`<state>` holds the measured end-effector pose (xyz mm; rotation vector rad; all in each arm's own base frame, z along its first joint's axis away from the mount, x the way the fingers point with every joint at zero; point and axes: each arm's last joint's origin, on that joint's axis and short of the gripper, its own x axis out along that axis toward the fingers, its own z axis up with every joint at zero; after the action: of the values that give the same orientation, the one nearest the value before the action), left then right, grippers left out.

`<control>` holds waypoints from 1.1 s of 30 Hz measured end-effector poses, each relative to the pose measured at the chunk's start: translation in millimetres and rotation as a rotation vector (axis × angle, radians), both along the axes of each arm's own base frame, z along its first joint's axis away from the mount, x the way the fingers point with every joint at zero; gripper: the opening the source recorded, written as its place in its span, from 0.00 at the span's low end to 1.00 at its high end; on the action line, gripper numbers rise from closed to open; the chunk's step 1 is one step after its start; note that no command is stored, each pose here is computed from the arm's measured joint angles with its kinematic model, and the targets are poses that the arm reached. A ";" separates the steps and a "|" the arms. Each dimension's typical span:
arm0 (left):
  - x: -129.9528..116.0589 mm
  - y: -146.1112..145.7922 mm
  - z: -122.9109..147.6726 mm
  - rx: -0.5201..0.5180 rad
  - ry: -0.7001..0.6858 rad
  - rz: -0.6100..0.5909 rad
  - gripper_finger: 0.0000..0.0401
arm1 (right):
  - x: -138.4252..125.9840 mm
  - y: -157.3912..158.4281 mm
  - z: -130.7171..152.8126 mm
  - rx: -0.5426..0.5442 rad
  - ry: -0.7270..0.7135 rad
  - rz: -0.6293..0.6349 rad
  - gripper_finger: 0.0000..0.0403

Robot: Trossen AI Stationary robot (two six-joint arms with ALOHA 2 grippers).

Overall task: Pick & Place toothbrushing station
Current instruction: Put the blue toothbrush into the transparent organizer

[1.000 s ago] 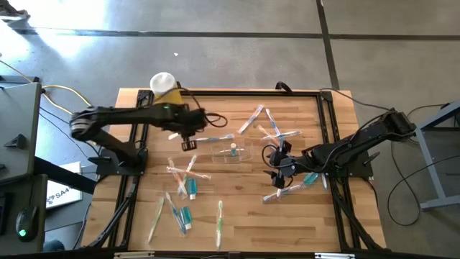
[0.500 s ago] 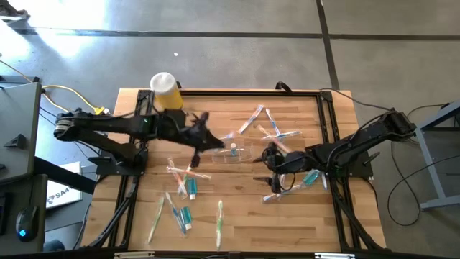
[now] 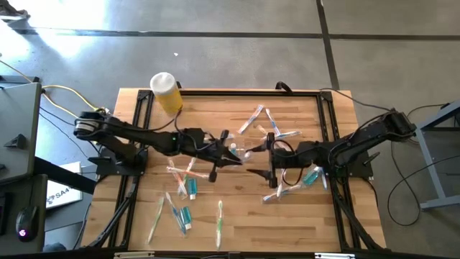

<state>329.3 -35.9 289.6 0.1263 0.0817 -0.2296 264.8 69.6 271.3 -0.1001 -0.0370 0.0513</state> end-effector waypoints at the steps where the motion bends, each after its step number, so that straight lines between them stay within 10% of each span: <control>1: 1.4 -0.3 -1.4 0.008 -0.004 -0.001 0.01 | 0.4 -1.1 0.5 0.007 -0.005 0.013 0.72; 24: 13.7 -1.2 -7.4 0.039 -0.086 0.009 0.01 | 14.4 -14.3 -5.2 0.013 -0.042 0.135 0.71; 33: 13.6 -1.1 -8.2 0.026 -0.076 0.013 0.01 | 24.5 -17.4 -2.6 -0.029 -0.053 0.152 0.40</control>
<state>342.9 -37.0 281.3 0.1600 0.0098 -0.2106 289.3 52.2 268.6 -0.1276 -0.0973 0.2010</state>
